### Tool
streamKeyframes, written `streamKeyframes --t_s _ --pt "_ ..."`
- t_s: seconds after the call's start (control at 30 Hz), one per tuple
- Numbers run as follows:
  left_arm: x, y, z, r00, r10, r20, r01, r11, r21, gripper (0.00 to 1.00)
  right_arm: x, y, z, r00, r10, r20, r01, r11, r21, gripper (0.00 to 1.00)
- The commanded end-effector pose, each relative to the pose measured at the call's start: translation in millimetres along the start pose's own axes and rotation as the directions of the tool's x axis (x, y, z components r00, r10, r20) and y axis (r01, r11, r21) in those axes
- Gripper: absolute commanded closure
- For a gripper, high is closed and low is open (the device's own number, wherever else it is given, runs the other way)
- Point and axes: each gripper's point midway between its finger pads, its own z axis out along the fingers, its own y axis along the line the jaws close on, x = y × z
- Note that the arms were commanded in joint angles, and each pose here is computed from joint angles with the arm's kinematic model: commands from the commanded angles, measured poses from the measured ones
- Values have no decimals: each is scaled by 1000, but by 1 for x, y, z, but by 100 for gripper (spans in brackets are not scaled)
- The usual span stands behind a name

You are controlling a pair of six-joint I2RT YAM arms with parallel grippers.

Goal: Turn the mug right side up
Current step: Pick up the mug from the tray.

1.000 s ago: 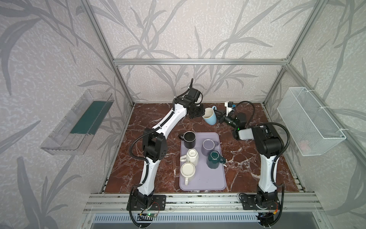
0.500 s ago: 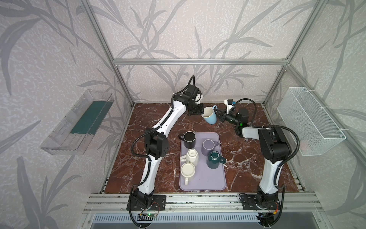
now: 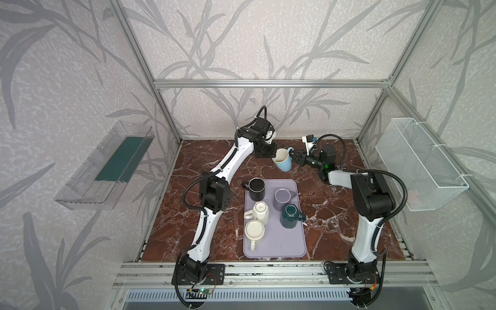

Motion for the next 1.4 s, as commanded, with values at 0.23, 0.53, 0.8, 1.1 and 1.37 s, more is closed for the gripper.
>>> streamKeyframes --t_s 0.23,0.53,0.8,1.1,1.37 --pt "-28 16 1 993 95 77 -90 994 -61 100 -11 23 -14 995 -68 -68 64 997 -53 68" --pt "-29 29 12 977 206 57 -198 973 -114 100 -9 15 -35 996 -23 -86 22 1000 -12 68" --pt "-27 39 3 955 295 20 -286 939 -192 100 -10 15 -44 963 171 -208 -153 983 101 71" --pt "-7 5 -15 890 457 -9 -457 889 -24 100 -9 62 -54 937 -114 -331 99 993 -62 72" --pt "-1 -11 -37 846 534 8 -534 845 37 100 -11 81 -57 887 -373 -271 314 919 -236 65"
